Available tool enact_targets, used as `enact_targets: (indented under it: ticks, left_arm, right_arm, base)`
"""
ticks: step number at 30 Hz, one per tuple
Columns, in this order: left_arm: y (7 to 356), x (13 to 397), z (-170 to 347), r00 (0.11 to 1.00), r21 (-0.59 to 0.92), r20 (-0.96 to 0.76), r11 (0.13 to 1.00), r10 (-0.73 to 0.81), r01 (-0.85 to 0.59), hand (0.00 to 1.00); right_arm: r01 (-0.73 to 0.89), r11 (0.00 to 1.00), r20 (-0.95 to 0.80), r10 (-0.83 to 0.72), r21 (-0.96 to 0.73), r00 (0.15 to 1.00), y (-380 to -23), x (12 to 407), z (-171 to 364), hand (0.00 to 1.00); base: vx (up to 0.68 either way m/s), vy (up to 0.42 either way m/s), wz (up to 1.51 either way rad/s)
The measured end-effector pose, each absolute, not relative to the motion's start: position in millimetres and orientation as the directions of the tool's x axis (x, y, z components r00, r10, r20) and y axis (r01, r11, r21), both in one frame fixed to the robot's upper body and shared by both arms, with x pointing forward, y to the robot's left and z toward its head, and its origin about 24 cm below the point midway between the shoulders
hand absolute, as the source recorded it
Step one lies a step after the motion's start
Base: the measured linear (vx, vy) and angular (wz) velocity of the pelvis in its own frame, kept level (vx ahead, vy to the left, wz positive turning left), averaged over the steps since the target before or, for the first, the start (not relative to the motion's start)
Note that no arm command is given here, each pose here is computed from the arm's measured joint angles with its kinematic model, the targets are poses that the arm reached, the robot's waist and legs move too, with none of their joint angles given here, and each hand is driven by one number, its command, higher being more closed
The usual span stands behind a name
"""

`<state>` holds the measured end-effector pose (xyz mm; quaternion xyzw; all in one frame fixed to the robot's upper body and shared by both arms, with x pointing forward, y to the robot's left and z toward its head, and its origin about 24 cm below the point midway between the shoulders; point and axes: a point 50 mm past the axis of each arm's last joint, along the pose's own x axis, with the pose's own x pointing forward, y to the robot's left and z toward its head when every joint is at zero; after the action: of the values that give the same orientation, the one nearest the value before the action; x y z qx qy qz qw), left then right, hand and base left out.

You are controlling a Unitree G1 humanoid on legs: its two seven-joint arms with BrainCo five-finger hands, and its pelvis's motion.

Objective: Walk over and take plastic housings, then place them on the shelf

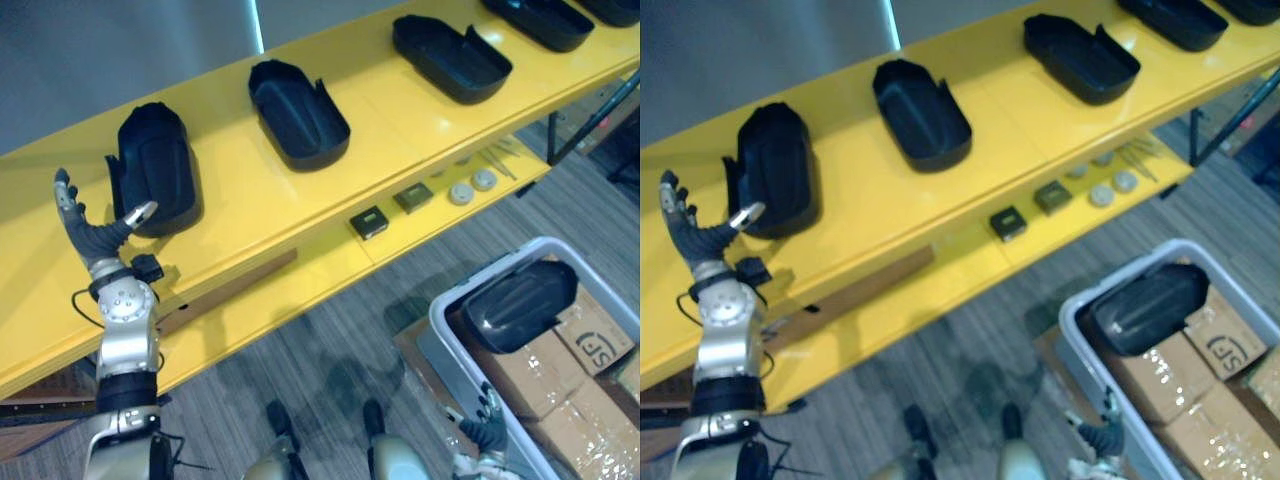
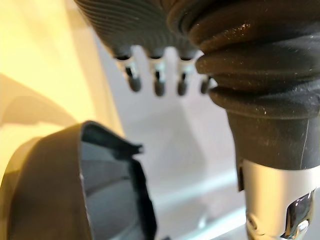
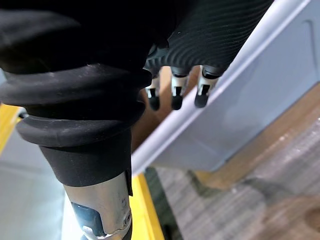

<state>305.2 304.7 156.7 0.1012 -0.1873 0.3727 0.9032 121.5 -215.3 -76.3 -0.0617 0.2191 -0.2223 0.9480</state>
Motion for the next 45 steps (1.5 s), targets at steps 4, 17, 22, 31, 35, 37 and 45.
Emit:
enact_targets:
  ticks: [4,17,22,31,35,37,45]
  left_arm:
    - [314.2,312.6,157.2,0.656,0.074,0.378,0.685,0.653,-0.725,0.0]
    - [315.4,330.5,145.8,0.744,0.087,0.245,0.75,0.622,-0.655,0.0]
    - [309.0,336.2,146.1,0.848,-0.021,0.205,0.869,0.488,-0.495,0.0]
    - [309.7,335.4,148.7,0.897,-0.092,0.205,0.92,0.391,-0.38,0.0]
    - [311.4,333.9,148.6,0.913,-0.072,0.199,0.934,0.356,-0.349,0.0]
    - [312.7,332.4,148.1,0.919,-0.075,0.198,0.94,0.341,-0.333,0.0]
    - [313.5,330.7,148.0,0.926,-0.048,0.199,0.947,0.321,-0.318,0.0]
  right_arm:
    - [0.366,0.908,-0.389,-0.419,-0.205,0.821,-208.6,124.4,-76.5,0.0]
    - [0.348,0.916,-0.408,-0.401,-0.2,0.82,-205.1,123.0,-80.3,0.0]
    - [0.34,0.918,-0.411,-0.395,-0.202,0.821,-205.1,123.1,-80.6,0.0]
    - [0.302,0.927,-0.408,-0.37,-0.222,0.834,-207.1,124.6,-79.7,0.0]
    - [0.266,0.937,-0.414,-0.339,-0.226,0.845,-206.0,125.4,-80.4,0.0]
    - [0.256,0.94,-0.422,-0.331,-0.226,0.844,-204.5,124.8,-81.9,0.0]
    - [0.247,0.943,-0.43,-0.323,-0.225,0.843,-203.1,124.3,-83.7,0.0]
  base:
    - [0.03,0.002,0.02]
    - [0.02,0.001,0.0]
    - [0.01,0.0,0.0]
    - [0.0,0.0,0.0]
    - [0.0,0.0,0.0]
    - [0.0,0.0,0.0]
    - [0.0,0.0,0.0]
